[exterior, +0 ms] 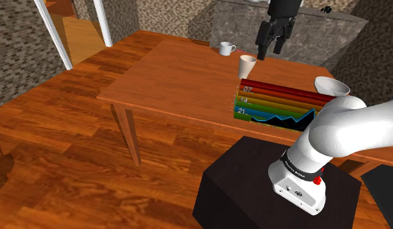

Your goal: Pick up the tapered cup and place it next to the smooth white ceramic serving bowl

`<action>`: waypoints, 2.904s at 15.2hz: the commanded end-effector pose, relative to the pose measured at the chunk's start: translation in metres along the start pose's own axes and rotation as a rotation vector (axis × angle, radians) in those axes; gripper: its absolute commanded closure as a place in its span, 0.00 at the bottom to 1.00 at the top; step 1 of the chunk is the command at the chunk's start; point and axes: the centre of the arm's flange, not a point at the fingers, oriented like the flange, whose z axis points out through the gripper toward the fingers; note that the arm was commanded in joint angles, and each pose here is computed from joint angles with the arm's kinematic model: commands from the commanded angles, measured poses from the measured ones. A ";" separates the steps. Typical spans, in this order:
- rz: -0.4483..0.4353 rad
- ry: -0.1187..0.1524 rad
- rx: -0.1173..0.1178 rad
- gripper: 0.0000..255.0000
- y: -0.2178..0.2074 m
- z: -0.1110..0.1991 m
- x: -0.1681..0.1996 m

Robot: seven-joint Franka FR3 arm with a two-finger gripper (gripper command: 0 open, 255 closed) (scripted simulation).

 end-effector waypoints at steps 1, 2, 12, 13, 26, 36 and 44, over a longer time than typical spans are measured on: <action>0.000 0.000 0.000 0.00 0.000 0.000 0.000; 0.006 0.003 -0.004 0.00 0.007 0.006 0.009; 0.070 0.035 -0.045 0.00 0.079 0.061 0.095; 0.076 0.038 -0.049 0.00 0.086 0.066 0.104; 0.159 0.080 -0.101 0.00 0.192 0.127 0.211; 0.222 0.111 -0.142 0.00 0.281 0.168 0.289; 0.242 0.121 -0.154 0.00 0.313 0.200 0.314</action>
